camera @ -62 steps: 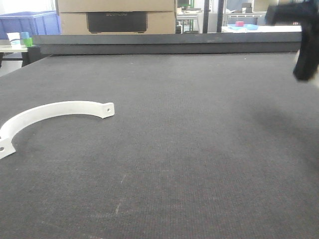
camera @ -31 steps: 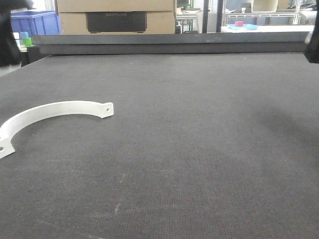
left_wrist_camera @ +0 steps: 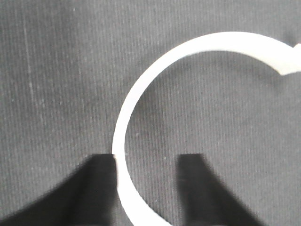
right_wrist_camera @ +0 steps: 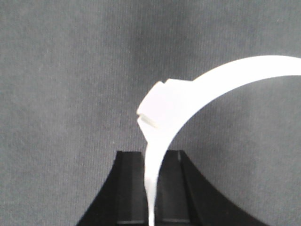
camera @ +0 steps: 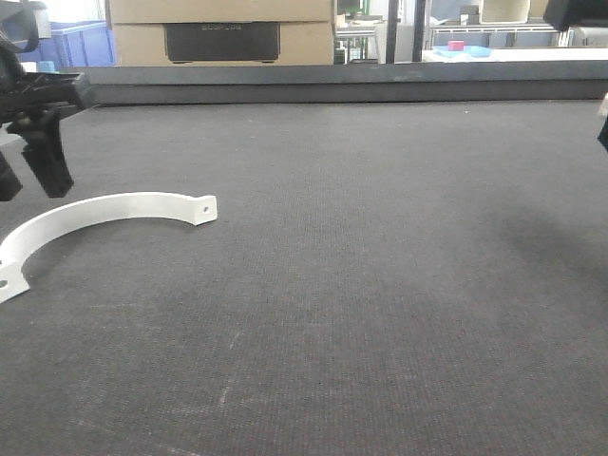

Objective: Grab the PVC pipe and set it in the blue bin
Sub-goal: 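Close both grippers on the white arcs and start lifting, then lift both held white arcs up clear of the table, then drive the base away from the table holding both arcs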

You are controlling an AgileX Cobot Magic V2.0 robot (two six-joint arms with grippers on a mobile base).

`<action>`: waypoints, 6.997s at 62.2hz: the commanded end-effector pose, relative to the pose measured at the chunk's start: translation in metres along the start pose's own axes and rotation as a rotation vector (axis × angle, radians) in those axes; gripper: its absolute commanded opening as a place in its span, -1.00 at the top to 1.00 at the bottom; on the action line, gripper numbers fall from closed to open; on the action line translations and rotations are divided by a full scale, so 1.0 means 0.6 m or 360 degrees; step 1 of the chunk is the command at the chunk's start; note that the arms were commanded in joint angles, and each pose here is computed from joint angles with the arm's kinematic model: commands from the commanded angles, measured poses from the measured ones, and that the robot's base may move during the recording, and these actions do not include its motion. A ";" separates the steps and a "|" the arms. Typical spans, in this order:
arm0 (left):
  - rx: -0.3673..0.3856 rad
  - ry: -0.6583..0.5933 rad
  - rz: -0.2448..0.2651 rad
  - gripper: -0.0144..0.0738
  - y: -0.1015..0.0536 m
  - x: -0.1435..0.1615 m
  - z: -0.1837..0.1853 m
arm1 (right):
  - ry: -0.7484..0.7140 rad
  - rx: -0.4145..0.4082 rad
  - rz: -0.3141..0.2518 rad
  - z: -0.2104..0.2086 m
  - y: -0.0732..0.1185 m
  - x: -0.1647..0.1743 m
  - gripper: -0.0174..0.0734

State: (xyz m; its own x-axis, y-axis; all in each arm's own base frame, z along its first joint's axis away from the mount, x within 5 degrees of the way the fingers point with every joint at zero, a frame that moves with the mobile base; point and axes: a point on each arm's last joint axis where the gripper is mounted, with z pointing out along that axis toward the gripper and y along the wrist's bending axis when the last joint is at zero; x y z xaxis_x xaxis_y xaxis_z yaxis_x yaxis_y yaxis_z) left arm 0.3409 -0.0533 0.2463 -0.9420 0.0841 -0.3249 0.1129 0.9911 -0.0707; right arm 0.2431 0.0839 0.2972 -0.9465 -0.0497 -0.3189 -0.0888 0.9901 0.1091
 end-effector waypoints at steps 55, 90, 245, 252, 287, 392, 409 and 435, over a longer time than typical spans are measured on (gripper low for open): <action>-0.0120 0.0314 -0.0054 0.50 0.017 0.025 0.095 | 0.0038 -0.0042 0.0015 0.004 0.002 0.011 0.99; -0.0036 0.0086 -0.0093 0.93 0.001 0.044 -0.070 | -0.0172 -0.0093 0.0007 -0.042 0.001 0.018 0.99; 0.0125 -0.1796 -0.0214 0.93 0.011 0.341 -0.304 | -0.1925 -0.0266 -0.0242 -0.251 -0.065 0.244 0.99; 0.0125 -0.1796 -0.0214 0.93 0.011 0.341 -0.304 | -0.1925 -0.0266 -0.0242 -0.251 -0.065 0.244 0.99; 0.0125 -0.1796 -0.0214 0.93 0.011 0.341 -0.304 | -0.1925 -0.0266 -0.0242 -0.251 -0.065 0.244 0.99; -0.0029 -0.1820 -0.0337 0.93 0.029 0.342 -0.305 | -0.1934 -0.0270 -0.0236 -0.253 -0.065 0.247 0.99; -0.0029 -0.1820 -0.0337 0.93 0.029 0.342 -0.305 | -0.1934 -0.0270 -0.0236 -0.253 -0.065 0.247 0.99; -0.0029 -0.1820 -0.0337 0.93 0.029 0.342 -0.305 | -0.1934 -0.0270 -0.0236 -0.253 -0.065 0.247 0.99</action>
State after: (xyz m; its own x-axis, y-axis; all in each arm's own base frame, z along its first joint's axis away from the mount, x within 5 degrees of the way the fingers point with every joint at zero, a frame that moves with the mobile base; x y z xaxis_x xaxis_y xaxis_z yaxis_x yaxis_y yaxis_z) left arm 0.0925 -0.0001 0.3472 -0.1414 -0.2090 -0.9676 -0.0279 0.9779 -0.2072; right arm 0.0609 0.0188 0.3860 -0.0638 0.0897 -0.9939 -0.2967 0.9492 0.1047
